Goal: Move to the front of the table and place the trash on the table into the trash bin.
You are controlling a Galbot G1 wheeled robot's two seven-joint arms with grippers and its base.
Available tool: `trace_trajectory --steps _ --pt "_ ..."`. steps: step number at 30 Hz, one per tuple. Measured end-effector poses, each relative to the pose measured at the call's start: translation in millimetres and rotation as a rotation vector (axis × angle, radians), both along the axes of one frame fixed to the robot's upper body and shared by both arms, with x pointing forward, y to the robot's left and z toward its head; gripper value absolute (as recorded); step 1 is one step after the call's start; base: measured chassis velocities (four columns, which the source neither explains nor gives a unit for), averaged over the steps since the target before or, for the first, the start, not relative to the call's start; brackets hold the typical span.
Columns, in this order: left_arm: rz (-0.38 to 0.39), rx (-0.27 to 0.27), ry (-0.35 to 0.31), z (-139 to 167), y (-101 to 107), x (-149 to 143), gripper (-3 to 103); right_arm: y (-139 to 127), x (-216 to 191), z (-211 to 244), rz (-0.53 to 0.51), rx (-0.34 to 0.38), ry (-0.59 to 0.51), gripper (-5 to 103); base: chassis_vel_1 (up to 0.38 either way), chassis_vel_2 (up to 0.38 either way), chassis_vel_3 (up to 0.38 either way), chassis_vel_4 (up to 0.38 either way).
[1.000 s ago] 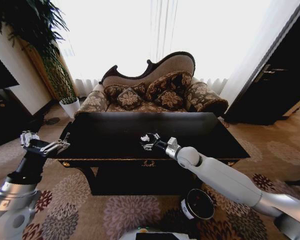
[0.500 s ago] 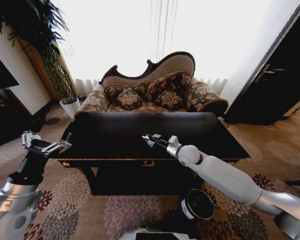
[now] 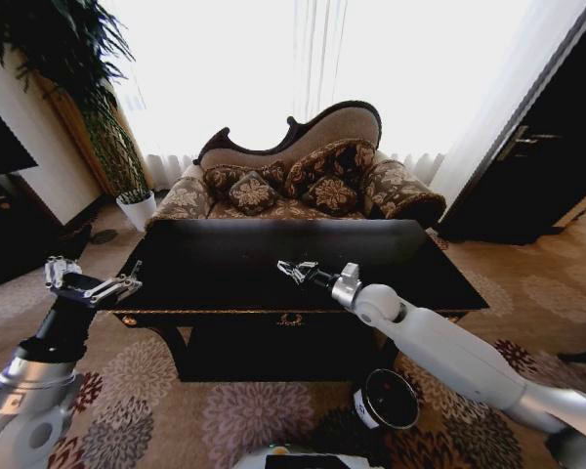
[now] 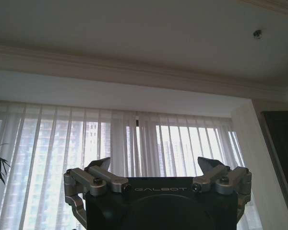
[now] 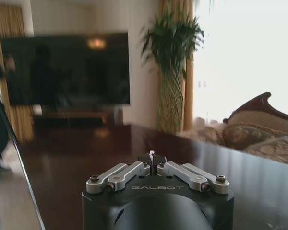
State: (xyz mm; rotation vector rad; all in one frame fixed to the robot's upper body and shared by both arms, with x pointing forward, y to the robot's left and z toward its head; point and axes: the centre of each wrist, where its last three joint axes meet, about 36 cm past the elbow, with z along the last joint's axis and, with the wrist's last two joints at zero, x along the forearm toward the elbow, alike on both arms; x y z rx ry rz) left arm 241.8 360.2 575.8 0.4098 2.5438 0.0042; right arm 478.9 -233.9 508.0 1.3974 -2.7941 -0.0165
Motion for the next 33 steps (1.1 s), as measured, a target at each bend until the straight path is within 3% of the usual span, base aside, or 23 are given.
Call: trace_trajectory --steps 1,5,7,11,14,18,23,26,33 --pt "0.000 0.000 0.000 0 0 0 100 0 0 0 0.000 0.000 0.000 1 0.000 0.000 0.000 0.000" --pt "-0.017 0.005 -0.017 8 -4 -4 100 -29 -28 -18 0.003 0.145 0.047 1 0.000 0.000 0.000 0.000" --pt "-0.018 0.007 -0.020 10 -4 -5 100 -32 -34 -23 0.008 0.172 0.060 1 0.000 0.000 0.000 0.000" --pt "-0.020 -0.004 -0.020 12 -4 -7 100 -21 -79 -29 0.047 0.317 0.100 1 0.000 0.000 0.000 0.000" --pt "-0.019 -0.012 -0.016 12 -3 -8 100 -14 -95 -35 0.037 0.339 0.101 1 0.000 0.000 0.000 0.000" --pt "-0.009 -0.020 -0.020 16 3 -13 100 -12 -123 -59 0.010 0.320 0.078 1 0.000 0.000 0.000 0.000" --pt "-0.001 -0.033 -0.035 22 10 -17 100 -19 -160 -99 -0.005 0.218 -0.004 1 0.000 0.000 0.000 0.000" --pt "-0.001 -0.041 -0.035 21 9 -17 100 -22 -172 -117 -0.004 0.194 -0.015 1 0.000 0.000 0.000 0.000" --pt "-0.022 -0.073 -0.031 16 4 -13 100 -31 -205 -208 -0.108 0.155 0.058 1 0.000 0.000 0.000 0.000"
